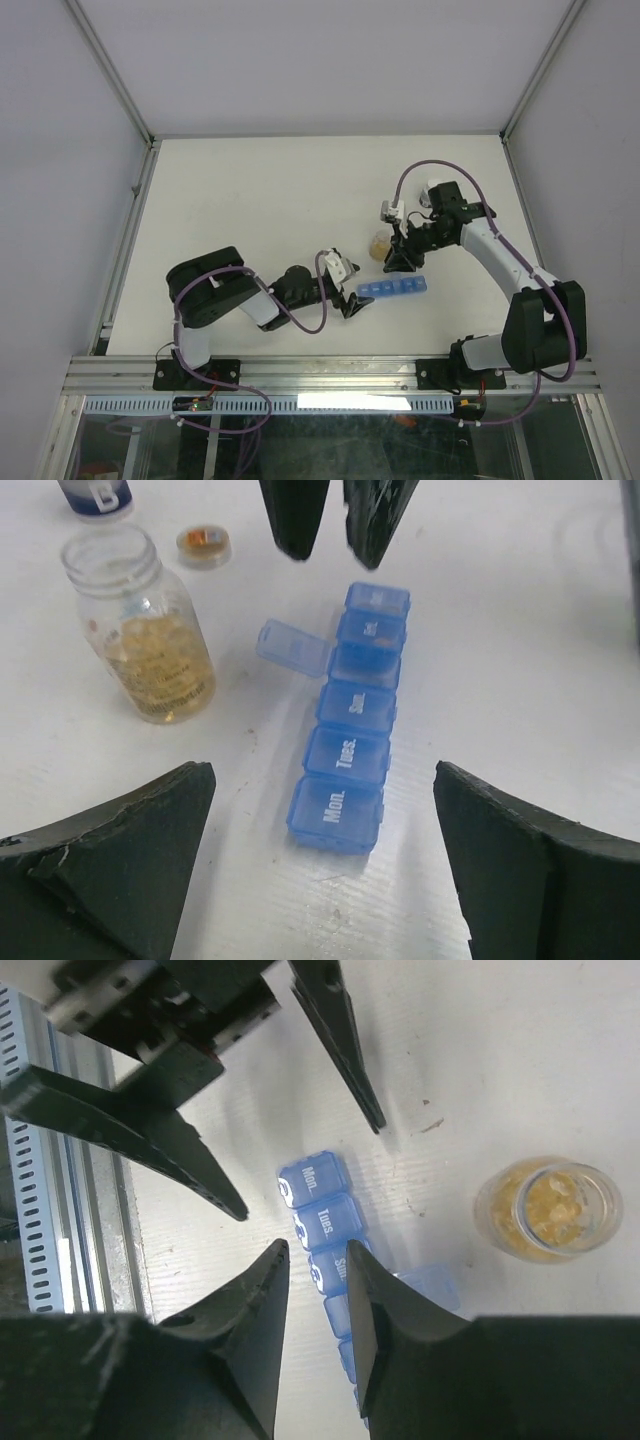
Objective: Sort the pills into containers
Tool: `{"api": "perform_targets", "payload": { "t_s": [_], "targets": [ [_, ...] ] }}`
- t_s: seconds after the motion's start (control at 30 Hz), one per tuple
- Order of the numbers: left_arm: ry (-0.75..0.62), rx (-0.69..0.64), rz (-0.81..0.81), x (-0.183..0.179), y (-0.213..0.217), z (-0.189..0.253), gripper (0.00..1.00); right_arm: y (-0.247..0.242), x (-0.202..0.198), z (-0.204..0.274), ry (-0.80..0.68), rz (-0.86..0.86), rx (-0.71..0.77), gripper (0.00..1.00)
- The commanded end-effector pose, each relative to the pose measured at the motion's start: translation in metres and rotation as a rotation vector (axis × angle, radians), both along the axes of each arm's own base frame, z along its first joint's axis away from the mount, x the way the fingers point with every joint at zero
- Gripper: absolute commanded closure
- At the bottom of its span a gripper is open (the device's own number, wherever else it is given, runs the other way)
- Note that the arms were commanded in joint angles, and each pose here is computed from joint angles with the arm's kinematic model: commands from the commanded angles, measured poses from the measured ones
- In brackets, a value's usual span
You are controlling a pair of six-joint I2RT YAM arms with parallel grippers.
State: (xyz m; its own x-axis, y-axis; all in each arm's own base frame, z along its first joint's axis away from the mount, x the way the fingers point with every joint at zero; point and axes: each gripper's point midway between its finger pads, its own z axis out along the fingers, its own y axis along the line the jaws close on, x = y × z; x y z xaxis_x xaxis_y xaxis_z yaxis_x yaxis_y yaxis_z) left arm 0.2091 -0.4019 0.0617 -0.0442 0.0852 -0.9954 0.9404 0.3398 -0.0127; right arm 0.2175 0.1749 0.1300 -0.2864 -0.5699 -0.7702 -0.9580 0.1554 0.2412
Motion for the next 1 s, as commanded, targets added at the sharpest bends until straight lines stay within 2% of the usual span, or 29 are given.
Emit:
{"api": "perform_targets", "payload": {
  "t_s": [0.0, 0.17, 0.3, 0.4, 0.47, 0.57, 0.63, 0.7, 0.87, 0.97],
  "targets": [
    [-0.022, -0.169, 0.023, -0.004, 0.003, 0.065, 0.05, -0.001, 0.009, 0.034, -0.093, -0.016, 0.072, 0.66],
    [0.047, -0.213, 0.064, 0.002, 0.006, 0.098, 0.01, -0.011, 0.021, 0.05, -0.14, -0.094, 0.092, 0.61],
    [0.252, -0.211, 0.159, 0.024, 0.007, 0.103, 0.01, -0.023, 0.04, 0.069, -0.199, -0.213, 0.101, 0.56],
    [0.408, -0.198, 0.105, 0.037, 0.004, 0.104, 0.01, -0.028, 0.049, 0.093, -0.241, -0.287, 0.11, 0.47],
    [0.458, -0.193, 0.115, 0.051, 0.005, 0.105, 0.01, -0.028, 0.049, 0.109, -0.237, -0.32, 0.127, 0.44],
    [0.465, -0.156, 0.226, 0.071, 0.008, 0.1, 0.01, -0.026, 0.045, 0.119, -0.208, -0.348, 0.188, 0.41],
    [0.445, -0.109, 0.316, 0.087, 0.01, 0.098, 0.03, -0.037, 0.049, 0.115, -0.205, -0.395, 0.274, 0.35],
    [0.401, -0.024, 0.4, 0.095, 0.01, 0.09, 0.03, -0.058, 0.055, 0.11, -0.205, -0.489, 0.302, 0.3],
    [0.341, 0.154, 0.476, 0.101, 0.0, 0.073, 0.05, -0.069, 0.057, 0.112, -0.173, -0.54, 0.334, 0.3],
    [0.322, 0.193, 0.497, 0.103, -0.005, 0.07, 0.06, -0.076, 0.061, 0.107, -0.169, -0.584, 0.327, 0.29]
  ]
}}
